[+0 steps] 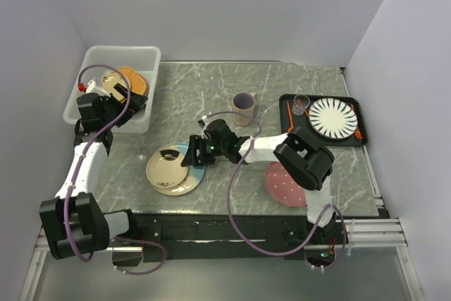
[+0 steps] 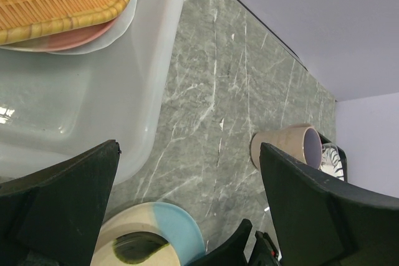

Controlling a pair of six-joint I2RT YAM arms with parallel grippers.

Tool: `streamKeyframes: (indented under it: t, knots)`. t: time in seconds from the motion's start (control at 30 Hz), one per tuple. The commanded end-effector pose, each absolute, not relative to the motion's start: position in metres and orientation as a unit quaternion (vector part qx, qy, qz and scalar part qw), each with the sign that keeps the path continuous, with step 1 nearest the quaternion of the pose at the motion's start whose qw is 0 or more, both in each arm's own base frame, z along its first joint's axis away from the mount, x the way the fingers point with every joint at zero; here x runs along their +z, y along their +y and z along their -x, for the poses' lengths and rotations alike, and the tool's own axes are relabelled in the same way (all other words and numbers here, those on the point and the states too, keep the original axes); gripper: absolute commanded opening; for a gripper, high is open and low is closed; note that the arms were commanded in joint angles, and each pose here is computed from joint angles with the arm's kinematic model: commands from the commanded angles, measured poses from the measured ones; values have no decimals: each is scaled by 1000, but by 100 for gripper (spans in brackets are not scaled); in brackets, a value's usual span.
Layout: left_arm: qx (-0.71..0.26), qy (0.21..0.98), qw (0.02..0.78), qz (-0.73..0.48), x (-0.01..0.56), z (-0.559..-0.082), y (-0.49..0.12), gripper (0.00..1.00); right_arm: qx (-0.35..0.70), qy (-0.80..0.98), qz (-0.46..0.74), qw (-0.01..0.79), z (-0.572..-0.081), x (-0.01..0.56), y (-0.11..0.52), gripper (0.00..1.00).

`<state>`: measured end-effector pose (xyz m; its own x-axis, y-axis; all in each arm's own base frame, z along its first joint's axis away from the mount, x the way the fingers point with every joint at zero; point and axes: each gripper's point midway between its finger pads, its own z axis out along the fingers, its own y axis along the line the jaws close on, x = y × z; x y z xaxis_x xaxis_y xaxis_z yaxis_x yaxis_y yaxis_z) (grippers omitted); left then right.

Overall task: Place the plates into the plastic bin on the countertop
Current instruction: Pick up the plate from the center of the board.

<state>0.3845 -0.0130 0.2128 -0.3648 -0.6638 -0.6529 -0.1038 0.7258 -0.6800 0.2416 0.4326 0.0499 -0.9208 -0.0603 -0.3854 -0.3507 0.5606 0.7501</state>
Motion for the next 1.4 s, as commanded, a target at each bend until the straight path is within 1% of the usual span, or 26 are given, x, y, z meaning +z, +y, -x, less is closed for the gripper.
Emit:
streamKeyframes:
  t: [0.0,0.23,0.4,0.63,0.67,0.73,0.8,0.87,0.9,0.97,1.0,1.1,1.13,1.37]
  knots:
    - [-280,777,515,230,216,-386,-17,99,471,856,123,176,-251,61,452,67]
    - [-276,778,515,230,215,-386,-17,99,450,868,121,173,-254,48,454,61]
    - [-274,779,514,232,213,-387,-16,99,431,879,114,169,-258,41,452,48]
    - [-275,784,506,233,207,-387,-18,99,422,886,111,160,-255,33,455,43]
    - [-275,782,507,234,208,-387,-17,99,419,887,110,161,-256,32,454,39]
    - [-277,784,506,231,208,-387,-19,99,416,889,112,158,-254,29,454,36]
    - [-276,784,506,230,208,-387,-19,99,413,891,114,154,-252,27,455,27]
    - [-279,784,505,228,208,-386,-21,99,409,892,113,155,-253,26,454,21]
    - [-279,784,506,227,209,-387,-22,99,407,893,111,157,-253,26,452,16]
    - [-277,785,505,227,208,-386,-22,99,404,894,109,160,-252,25,449,14]
    - [-277,785,506,225,208,-386,-23,99,403,894,109,164,-253,26,449,10]
    - [-278,785,506,223,207,-385,-24,99,399,895,110,166,-254,25,447,4]
    - [-278,785,506,224,208,-385,-24,99,399,895,110,167,-254,26,447,0]
    - [-281,780,517,213,214,-382,-27,99,408,889,105,179,-255,37,445,0]
